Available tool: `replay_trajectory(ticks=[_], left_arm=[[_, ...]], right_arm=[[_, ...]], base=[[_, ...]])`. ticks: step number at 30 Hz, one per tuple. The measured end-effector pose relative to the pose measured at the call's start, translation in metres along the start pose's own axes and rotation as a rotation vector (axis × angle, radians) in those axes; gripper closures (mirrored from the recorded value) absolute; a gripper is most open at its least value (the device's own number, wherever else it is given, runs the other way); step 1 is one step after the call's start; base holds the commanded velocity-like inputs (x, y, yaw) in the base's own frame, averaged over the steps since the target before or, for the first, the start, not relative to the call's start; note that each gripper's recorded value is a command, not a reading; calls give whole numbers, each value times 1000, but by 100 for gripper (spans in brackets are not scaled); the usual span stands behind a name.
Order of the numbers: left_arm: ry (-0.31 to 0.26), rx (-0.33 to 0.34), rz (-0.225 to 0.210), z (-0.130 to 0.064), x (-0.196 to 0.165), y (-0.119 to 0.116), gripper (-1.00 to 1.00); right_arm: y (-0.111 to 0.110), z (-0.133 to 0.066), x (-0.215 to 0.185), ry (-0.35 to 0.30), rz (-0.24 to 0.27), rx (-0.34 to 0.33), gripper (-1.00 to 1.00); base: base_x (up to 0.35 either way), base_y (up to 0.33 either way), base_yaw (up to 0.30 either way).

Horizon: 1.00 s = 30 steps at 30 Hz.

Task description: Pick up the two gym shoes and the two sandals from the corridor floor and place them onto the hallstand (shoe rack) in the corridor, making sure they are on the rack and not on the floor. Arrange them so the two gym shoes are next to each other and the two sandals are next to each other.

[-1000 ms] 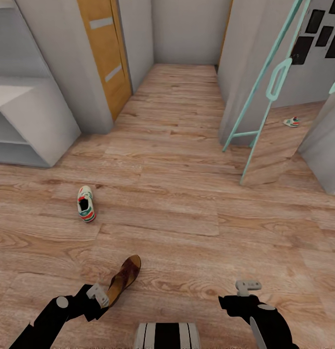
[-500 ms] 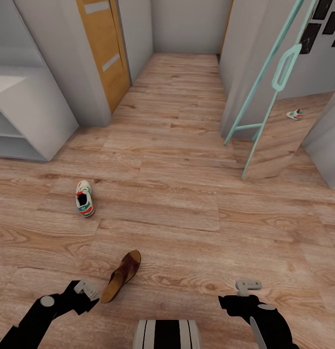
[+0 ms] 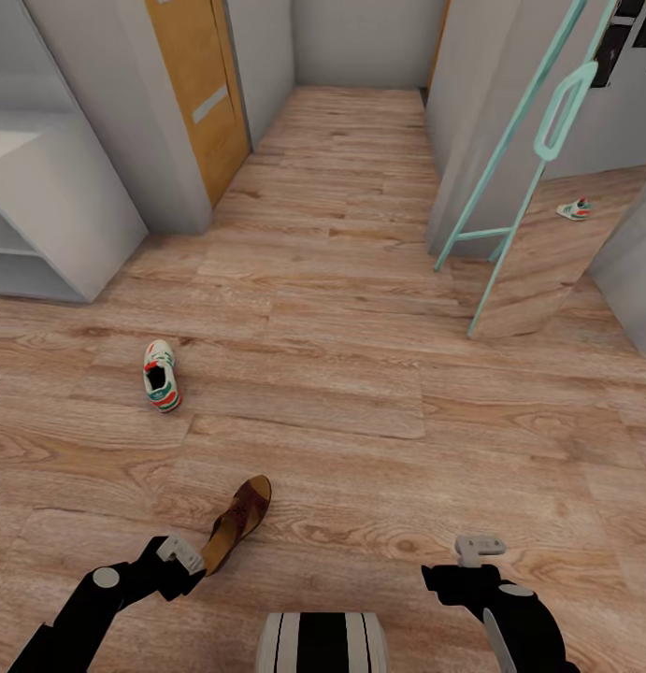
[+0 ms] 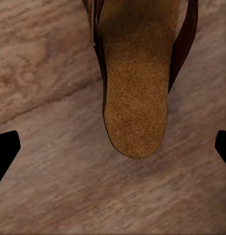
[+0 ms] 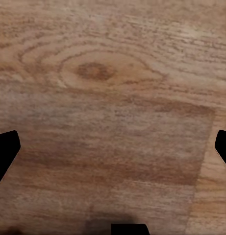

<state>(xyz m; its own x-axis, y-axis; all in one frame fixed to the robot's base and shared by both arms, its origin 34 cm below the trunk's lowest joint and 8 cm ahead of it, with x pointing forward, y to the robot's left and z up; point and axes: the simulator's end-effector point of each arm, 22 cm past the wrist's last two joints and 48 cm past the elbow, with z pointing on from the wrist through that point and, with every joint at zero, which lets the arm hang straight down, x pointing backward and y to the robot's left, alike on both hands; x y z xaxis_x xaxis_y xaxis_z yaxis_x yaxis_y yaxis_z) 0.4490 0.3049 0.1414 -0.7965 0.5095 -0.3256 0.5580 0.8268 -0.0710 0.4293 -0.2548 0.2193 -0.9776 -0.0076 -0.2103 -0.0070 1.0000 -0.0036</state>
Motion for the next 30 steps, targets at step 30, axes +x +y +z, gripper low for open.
replay_trajectory(ticks=[30], left_arm=[[-17,14,-16,5,-9,-13,-100]], right_arm=[[1,-4,-38,-168,-8,-2,-100]], base=[[0,0,0]])
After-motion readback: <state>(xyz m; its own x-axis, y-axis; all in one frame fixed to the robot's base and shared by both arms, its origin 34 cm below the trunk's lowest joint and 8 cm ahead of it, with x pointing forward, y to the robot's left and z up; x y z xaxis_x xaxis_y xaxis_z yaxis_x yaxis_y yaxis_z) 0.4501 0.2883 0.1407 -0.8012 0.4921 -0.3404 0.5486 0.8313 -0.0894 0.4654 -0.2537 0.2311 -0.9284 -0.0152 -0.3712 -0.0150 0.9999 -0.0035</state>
